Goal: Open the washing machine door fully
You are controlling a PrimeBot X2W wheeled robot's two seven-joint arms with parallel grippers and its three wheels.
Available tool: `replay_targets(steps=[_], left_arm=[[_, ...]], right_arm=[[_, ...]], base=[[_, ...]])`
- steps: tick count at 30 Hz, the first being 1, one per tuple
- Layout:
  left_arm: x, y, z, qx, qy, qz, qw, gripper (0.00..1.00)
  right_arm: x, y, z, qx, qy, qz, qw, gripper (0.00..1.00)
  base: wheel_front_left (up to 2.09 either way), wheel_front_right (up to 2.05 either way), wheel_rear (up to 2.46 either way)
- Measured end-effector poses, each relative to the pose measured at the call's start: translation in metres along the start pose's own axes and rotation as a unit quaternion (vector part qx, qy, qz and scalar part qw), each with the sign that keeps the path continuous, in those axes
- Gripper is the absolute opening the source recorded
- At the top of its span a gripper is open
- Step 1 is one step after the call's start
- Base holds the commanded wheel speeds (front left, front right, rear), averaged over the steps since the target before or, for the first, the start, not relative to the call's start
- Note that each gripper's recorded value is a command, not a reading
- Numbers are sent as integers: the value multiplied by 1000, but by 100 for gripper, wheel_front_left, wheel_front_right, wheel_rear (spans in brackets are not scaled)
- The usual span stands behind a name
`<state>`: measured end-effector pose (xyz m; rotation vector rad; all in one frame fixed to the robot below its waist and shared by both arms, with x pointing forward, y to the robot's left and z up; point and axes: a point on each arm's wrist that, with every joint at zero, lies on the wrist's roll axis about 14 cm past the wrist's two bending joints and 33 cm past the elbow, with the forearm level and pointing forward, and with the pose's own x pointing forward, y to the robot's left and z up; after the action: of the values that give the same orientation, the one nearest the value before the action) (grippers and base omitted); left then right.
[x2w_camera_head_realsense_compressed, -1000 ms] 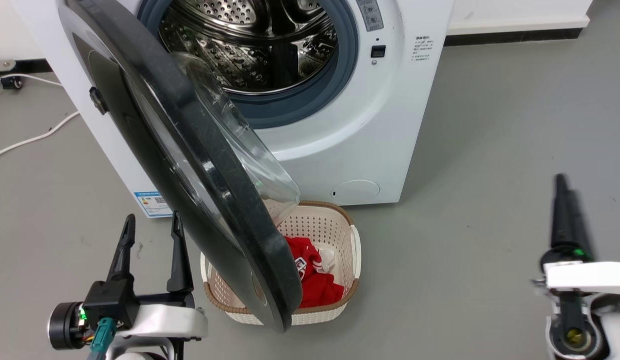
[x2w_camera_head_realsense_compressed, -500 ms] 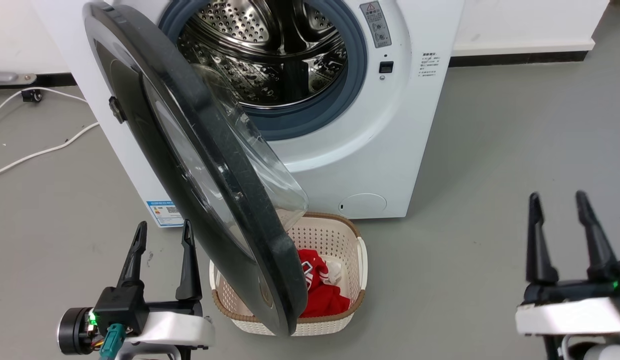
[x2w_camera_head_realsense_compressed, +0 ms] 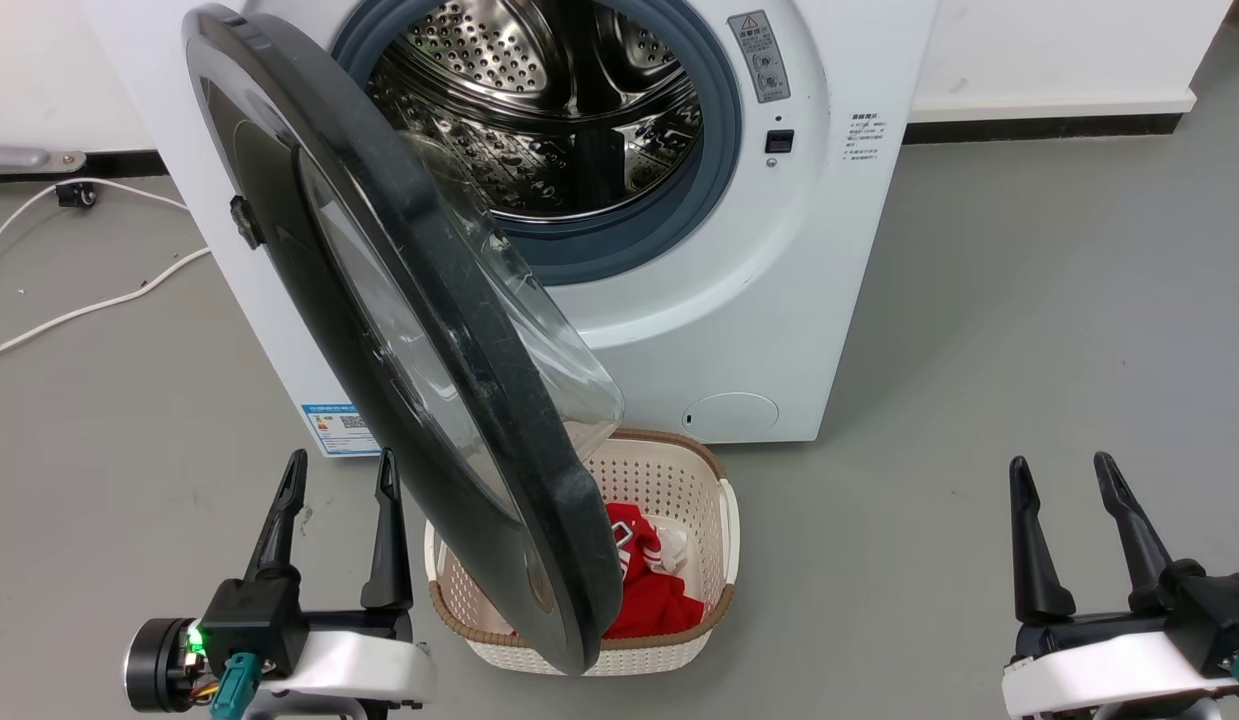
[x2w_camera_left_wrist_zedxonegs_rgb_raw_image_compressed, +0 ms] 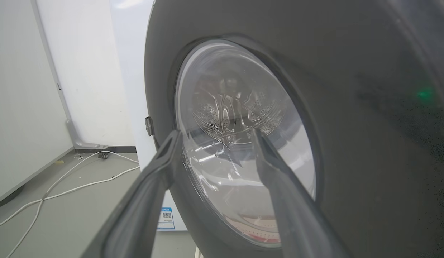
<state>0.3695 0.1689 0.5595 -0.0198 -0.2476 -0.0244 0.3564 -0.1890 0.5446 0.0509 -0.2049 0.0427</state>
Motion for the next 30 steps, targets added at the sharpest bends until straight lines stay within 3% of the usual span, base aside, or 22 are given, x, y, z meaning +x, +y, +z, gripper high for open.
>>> replay_targets(steps=[10, 11, 12, 13, 14, 22, 30], left_arm=[[0, -1, -1, 1, 2, -2, 1000, 100], [0, -1, -1, 0, 2, -3, 1000, 95], [0, -1, -1, 0, 2, -3, 1000, 42], [0, -1, -1, 0, 2, -3, 1000, 5], [0, -1, -1, 0, 2, -3, 1000, 0], [6, 0, 21, 6, -33, -4, 999, 0], [17, 0, 103, 21, -163, -1, 986, 0]], right_arm=[[0, 1, -1, 3, 2, 1, 1000, 100], [0, 1, -1, 3, 1, 1, 1000, 100], [0, 1, -1, 3, 1, 1, 1000, 100], [0, 1, -1, 3, 1, 1, 1000, 100], [0, 1, -1, 4, 1, 1, 1000, 100], [1, 1, -3, 8, 4, 0, 1000, 100], [2, 1, -4, 12, 5, 0, 1000, 100]], base=[[0, 0, 0], [0, 0, 0], [0, 0, 0], [0, 0, 0], [0, 0, 0], [0, 0, 0], [0, 0, 0]])
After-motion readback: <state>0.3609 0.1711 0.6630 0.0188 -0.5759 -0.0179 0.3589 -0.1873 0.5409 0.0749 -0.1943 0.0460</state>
